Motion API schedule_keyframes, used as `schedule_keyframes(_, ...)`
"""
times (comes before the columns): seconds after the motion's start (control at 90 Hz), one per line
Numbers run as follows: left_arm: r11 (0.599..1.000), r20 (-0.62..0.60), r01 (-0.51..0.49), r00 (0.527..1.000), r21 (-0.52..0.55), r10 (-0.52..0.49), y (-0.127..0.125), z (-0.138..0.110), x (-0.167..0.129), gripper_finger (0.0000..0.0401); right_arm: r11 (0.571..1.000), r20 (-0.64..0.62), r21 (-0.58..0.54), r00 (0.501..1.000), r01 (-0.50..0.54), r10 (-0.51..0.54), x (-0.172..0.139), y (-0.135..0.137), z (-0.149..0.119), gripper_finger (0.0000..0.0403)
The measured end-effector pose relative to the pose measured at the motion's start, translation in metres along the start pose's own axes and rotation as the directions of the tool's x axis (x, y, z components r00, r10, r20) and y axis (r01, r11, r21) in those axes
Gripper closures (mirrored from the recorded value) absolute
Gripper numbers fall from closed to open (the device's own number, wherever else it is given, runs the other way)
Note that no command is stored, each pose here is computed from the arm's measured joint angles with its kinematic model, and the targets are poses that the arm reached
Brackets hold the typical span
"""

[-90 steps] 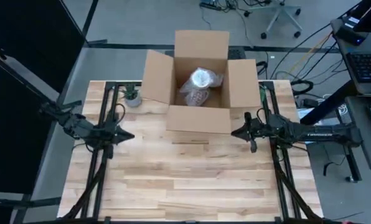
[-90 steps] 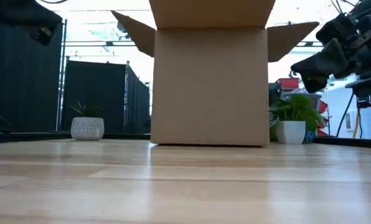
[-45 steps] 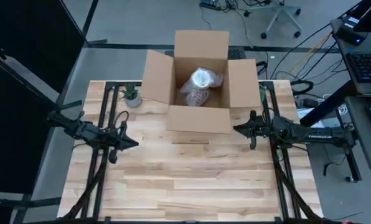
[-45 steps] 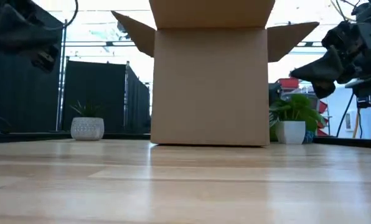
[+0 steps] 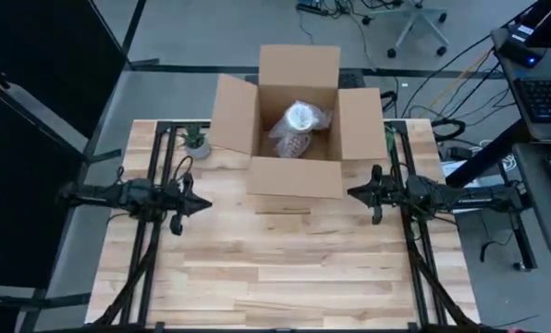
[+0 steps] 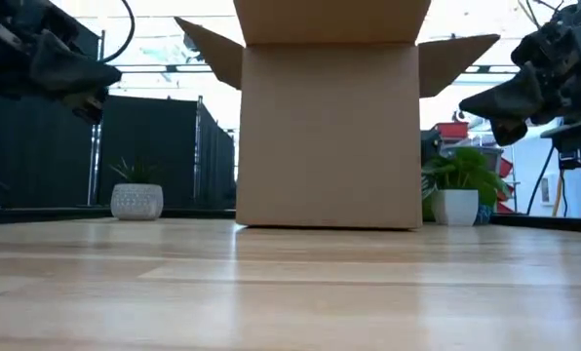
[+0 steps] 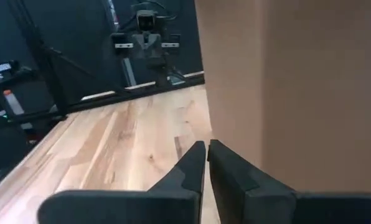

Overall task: Wrap mug
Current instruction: Return to Home Position

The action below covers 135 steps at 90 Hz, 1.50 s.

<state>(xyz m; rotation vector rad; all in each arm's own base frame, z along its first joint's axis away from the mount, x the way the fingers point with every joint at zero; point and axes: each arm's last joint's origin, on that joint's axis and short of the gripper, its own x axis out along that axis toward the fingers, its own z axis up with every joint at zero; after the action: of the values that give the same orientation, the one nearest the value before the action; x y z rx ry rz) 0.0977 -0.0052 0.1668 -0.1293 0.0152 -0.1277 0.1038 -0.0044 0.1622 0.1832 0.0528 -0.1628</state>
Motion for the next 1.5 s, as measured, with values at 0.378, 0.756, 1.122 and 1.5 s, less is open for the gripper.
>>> schedule_keyframes(0.378, 0.998, 0.028, 0.052, 0.998, 0.026, -0.053, 0.0036, 0.0023, -0.0004, 0.0401, 1.0, 0.01, -0.012, 1.0, 0.023, -0.023, 0.0, -0.0005, 0.0006, 0.0396)
schedule_keyframes(0.756, 0.996, 0.03, -0.065, 0.998, 0.061, 0.063, 0.0071, 0.0014, -0.0004, 0.0401, 0.995, 0.01, -0.096, 1.0, 0.024, -0.023, 0.0, -0.0005, 0.0007, 0.0396)
schedule_keyframes(1.122, 0.996, 0.03, -0.066, 0.998, 0.06, 0.064, 0.0071, 0.0012, -0.0004, 0.0401, 0.992, 0.01, -0.121, 1.0, 0.022, -0.021, 0.0, -0.0005, 0.0006, 0.0396)
schedule_keyframes(1.5, 0.996, 0.03, -0.065, 0.998, 0.06, 0.063, 0.0071, 0.0012, -0.0004, 0.0401, 0.992, 0.009, -0.122, 1.0, 0.022, -0.021, 0.0, -0.0005, 0.0006, 0.0396)
